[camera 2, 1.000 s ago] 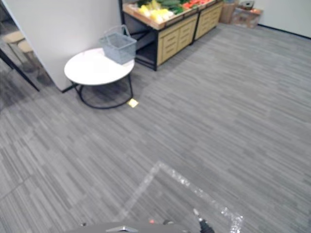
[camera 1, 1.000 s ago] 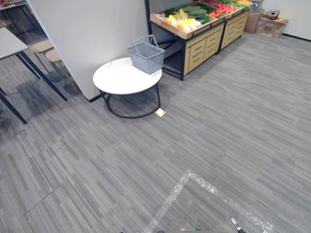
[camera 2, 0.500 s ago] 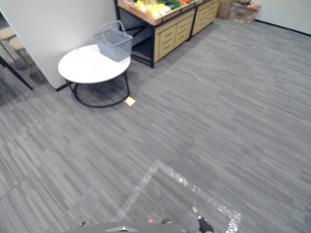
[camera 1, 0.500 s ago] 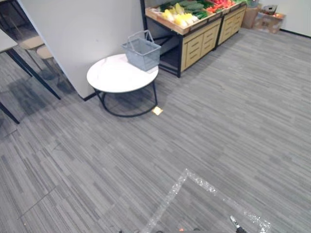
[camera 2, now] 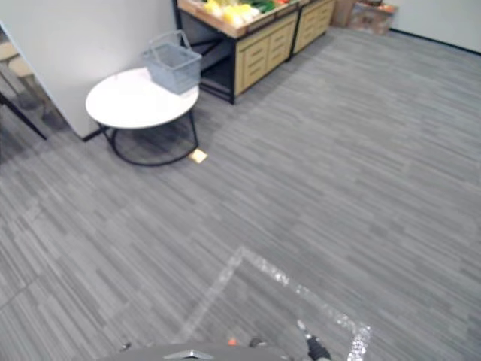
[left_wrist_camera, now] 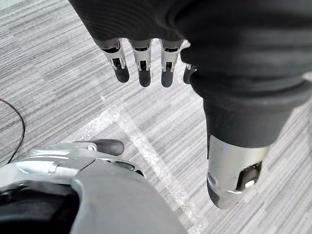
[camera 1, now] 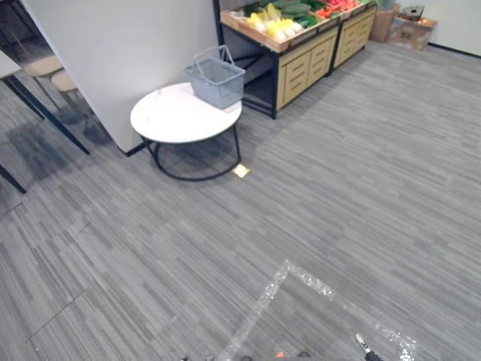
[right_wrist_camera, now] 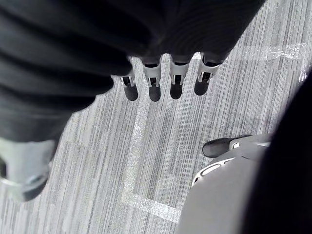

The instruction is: Pick vegetable in the basket

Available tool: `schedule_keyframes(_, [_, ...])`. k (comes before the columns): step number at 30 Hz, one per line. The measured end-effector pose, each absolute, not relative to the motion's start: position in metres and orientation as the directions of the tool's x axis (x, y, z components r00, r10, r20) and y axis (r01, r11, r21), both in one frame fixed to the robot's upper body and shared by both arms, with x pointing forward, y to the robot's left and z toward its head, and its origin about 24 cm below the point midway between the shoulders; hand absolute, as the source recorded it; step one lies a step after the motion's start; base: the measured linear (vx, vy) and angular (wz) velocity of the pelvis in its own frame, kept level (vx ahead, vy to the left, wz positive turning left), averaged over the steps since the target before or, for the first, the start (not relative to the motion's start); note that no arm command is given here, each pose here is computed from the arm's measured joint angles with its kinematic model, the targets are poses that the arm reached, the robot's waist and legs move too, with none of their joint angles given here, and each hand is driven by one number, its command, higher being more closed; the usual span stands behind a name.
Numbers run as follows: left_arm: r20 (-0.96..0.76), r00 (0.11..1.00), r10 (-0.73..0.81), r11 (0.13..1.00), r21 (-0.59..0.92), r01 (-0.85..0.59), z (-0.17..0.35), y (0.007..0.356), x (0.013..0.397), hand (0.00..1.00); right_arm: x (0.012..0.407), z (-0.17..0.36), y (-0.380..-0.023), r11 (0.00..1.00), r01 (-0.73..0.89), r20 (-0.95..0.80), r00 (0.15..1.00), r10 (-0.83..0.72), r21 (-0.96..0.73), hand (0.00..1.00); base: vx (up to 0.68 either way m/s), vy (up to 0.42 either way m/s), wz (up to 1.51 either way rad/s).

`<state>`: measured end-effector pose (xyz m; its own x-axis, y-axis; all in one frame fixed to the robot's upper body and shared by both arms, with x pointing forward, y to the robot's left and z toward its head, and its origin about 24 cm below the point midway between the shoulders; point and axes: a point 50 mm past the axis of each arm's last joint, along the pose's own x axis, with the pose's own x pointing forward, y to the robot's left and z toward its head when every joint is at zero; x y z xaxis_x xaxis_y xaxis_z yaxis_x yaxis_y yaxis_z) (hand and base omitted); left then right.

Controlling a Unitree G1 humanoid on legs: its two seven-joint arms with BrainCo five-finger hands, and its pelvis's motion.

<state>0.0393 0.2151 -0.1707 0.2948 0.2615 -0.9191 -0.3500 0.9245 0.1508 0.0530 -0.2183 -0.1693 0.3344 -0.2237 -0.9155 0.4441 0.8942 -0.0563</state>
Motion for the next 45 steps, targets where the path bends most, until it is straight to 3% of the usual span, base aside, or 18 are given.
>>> schedule_keyframes(3, [-0.909,0.317,0.271,0.923,0.152,-0.353,-0.169,0.217,0.049,0.0,0.065,-0.168,-0.219,0.897,0.44,-0.905,0.36,-0.225,-0.047,0.0,0.03,-0.023,-0.03])
schedule_keyframes(8, [-0.862,0.377,0.34,0.859,0.121,-0.498,-0.162,0.23,0.068,0.0,0.07,-0.168,-0.212,0.913,0.406,-0.904,0.376,-0.204,-0.037,0.0,0.06,-0.13,-0.04])
schedule_keyframes(14, [-0.868,0.366,0.336,0.807,0.065,-0.587,-0.163,0.221,0.068,0.0,0.074,-0.165,-0.222,0.911,0.405,-0.894,0.377,-0.24,-0.074,0.0,0.14,-0.054,-0.01])
schedule_keyframes(22, [-0.901,0.303,0.31,0.786,0.064,-0.614,-0.169,0.207,0.042,0.0,0.105,-0.157,-0.221,0.934,0.353,-0.847,0.479,-0.231,-0.055,0.0,0.34,0.149,-0.16])
schedule_keyframes(27, [-0.885,0.326,0.332,0.83,0.11,-0.547,-0.166,0.225,0.047,0.0,0.11,-0.16,-0.203,0.945,0.326,-0.855,0.487,-0.177,-0.01,0.0,0.59,0.337,-0.11])
schedule_keyframes(32, [-0.887,0.322,0.331,0.837,0.119,-0.534,-0.166,0.227,0.044,0.0,0.089,-0.164,-0.205,0.941,0.338,-0.877,0.447,-0.176,-0.017,0.0,0.63,0.296,0.19])
schedule_keyframes(35, [-0.882,0.349,0.317,0.882,0.139,-0.45,-0.164,0.231,0.049,0.0,0.08,-0.165,-0.208,0.947,0.319,-0.883,0.433,-0.178,-0.035,0.0,0.56,0.159,0.42])
schedule_keyframes(45, [-0.849,0.458,0.264,0.903,0.052,-0.426,-0.16,0.21,0.096,0.0,0.058,-0.168,-0.213,0.935,0.351,-0.901,0.384,-0.202,-0.06,0.0,0.55,-0.104,0.42])
